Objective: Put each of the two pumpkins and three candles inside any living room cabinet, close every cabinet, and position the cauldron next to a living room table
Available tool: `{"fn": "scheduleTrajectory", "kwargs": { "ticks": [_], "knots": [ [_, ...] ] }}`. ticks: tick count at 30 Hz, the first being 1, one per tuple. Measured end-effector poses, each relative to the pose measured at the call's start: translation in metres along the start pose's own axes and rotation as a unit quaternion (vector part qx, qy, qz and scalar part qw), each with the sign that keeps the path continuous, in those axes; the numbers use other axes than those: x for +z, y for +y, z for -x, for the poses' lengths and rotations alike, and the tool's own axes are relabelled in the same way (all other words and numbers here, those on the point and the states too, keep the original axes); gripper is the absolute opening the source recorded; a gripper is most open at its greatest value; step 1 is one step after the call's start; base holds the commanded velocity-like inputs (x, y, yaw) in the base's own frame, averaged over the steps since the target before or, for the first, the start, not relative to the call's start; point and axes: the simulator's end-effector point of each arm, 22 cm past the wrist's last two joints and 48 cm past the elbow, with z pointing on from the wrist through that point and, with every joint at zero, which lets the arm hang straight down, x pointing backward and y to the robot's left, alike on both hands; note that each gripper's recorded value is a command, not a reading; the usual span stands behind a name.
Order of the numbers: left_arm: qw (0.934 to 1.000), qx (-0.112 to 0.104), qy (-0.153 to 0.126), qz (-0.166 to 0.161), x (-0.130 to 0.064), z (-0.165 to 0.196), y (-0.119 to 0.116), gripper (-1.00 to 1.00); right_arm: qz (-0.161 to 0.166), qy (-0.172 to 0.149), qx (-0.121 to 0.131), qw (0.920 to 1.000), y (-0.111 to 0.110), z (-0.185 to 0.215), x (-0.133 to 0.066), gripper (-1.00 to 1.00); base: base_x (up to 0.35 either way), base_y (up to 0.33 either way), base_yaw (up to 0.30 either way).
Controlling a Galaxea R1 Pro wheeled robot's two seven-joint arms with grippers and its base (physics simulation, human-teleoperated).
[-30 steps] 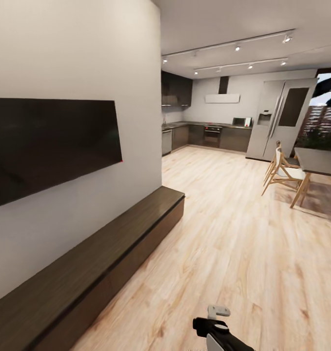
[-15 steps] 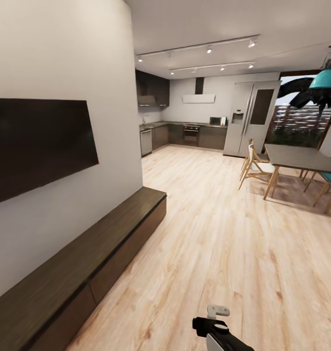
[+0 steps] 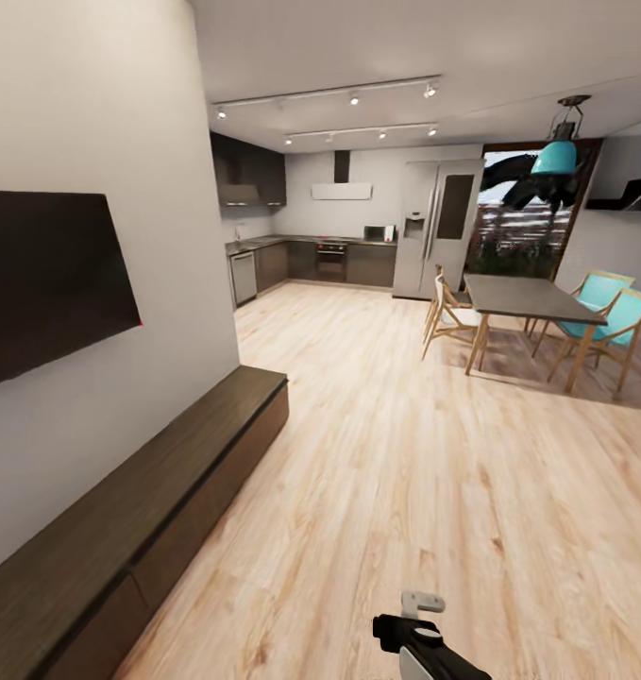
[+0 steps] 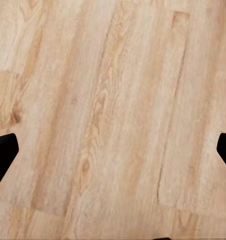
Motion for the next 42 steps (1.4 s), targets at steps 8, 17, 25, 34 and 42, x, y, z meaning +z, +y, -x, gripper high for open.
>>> {"fn": "scheduleTrajectory", "kwargs": {
  "ticks": [8, 17, 25, 34, 42],
  "knots": [
    [1.0, 0.0, 0.0, 0.0, 0.0, 0.0, 0.0, 1.0, 0.0, 0.0, 0.0, 1.0, 0.0, 0.0, 0.0, 1.0, 0.0, 0.0, -0.262],
    [1.0, 0.0, 0.0, 0.0, 0.0, 0.0, 0.0, 1.0, 0.0, 0.0, -0.001, 1.0, 0.0, 0.001, 0.0, 1.0, 0.0, 0.0, -0.247],
    [1.0, 0.0, 0.0, 0.0, 0.0, 0.0, 0.0, 1.0, -0.001, 0.0, 0.0, 1.0, -0.001, 0.0, 0.0, 1.0, 0.0, 0.0, -0.233],
    [1.0, -0.001, 0.005, -0.007, -0.002, -0.006, -0.011, 1.0, -0.001, 0.002, 0.001, 1.0, -0.001, -0.002, 0.001, 1.0, 0.0, 0.0, -0.258],
    [0.9999, 0.0, 0.005, -0.01, -0.003, -0.008, -0.015, 1.0, -0.001, 0.003, 0.001, 1.0, -0.001, -0.003, 0.002, 1.0, 0.0, 0.0, -0.262]
  ]
}}
